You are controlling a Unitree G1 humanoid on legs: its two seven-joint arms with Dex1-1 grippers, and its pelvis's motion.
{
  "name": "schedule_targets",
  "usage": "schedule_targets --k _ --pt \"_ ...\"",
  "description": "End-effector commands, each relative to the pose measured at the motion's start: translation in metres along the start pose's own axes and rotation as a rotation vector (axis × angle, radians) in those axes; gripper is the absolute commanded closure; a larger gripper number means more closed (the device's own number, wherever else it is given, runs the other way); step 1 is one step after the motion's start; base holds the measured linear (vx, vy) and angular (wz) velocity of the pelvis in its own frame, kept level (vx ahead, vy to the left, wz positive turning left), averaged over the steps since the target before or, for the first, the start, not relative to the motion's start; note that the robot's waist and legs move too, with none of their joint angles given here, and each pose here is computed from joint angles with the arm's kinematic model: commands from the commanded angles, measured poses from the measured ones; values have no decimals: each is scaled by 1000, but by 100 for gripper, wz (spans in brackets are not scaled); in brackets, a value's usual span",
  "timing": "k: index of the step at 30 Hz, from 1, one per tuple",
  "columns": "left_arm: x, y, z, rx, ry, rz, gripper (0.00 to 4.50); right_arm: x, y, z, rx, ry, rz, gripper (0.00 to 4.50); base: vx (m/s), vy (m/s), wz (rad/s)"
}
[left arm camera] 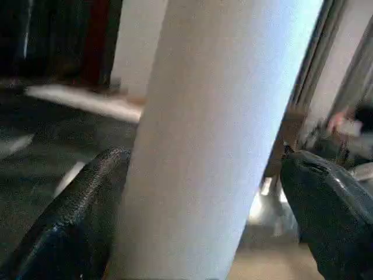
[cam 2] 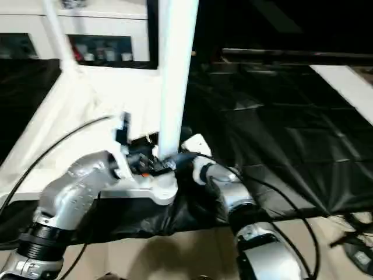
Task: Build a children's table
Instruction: Rotate table base
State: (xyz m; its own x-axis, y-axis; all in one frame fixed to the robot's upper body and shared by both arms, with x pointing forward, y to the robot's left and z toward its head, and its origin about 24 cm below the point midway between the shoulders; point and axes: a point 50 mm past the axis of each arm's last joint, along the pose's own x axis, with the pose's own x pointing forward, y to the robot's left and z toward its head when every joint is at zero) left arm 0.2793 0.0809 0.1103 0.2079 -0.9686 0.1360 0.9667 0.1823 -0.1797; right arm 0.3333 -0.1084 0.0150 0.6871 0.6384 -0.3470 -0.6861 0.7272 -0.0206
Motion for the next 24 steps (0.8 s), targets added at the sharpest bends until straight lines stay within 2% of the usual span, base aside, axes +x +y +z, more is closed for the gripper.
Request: schedule_targets --k 1,3,7,8,9,13,14,16,18,22,23,24 --pt "-6 5 1 42 48 -5 5 -11 -11 4 -9 -29 -9 129 0 0 0" --pt "-27 13 -3 45 131 -6 0 -25 -21 6 -22 -39 13 101 0 0 0" --pt "-42 20 -4 60 185 14 0 -35 -26 7 -40 -39 28 82 0 0 0" --pt "-47 22 -3 63 191 12 0 -39 -28 7 -52 -36 34 64 0 0 0" --pt "-58 27 -3 87 233 19 0 -45 -31 7 -85 -25 36 55 0 0 0" --pt "-75 32 -7 111 343 3 0 -56 -28 10 -91 -23 105 35 0 0 0" --pt "-78 33 -8 114 364 1 0 -59 -27 11 -97 -24 118 15 0 0 0" --pt "-87 38 -12 147 465 -10 0 -67 -26 13 -118 -10 156 7 0 0 0" --pt "-90 42 -14 175 519 -9 0 -70 -25 14 -141 7 179 3 0 0 0" --pt "-91 46 -21 160 580 -25 0 -74 -16 15 -170 46 267 3 0 0 0" --pt "-91 47 -23 150 599 -28 29 -75 -15 15 -178 54 279 0 0 0 0" --pt "-91 47 -24 149 614 -32 29 -76 -14 16 -185 56 287 0 0 0 0"
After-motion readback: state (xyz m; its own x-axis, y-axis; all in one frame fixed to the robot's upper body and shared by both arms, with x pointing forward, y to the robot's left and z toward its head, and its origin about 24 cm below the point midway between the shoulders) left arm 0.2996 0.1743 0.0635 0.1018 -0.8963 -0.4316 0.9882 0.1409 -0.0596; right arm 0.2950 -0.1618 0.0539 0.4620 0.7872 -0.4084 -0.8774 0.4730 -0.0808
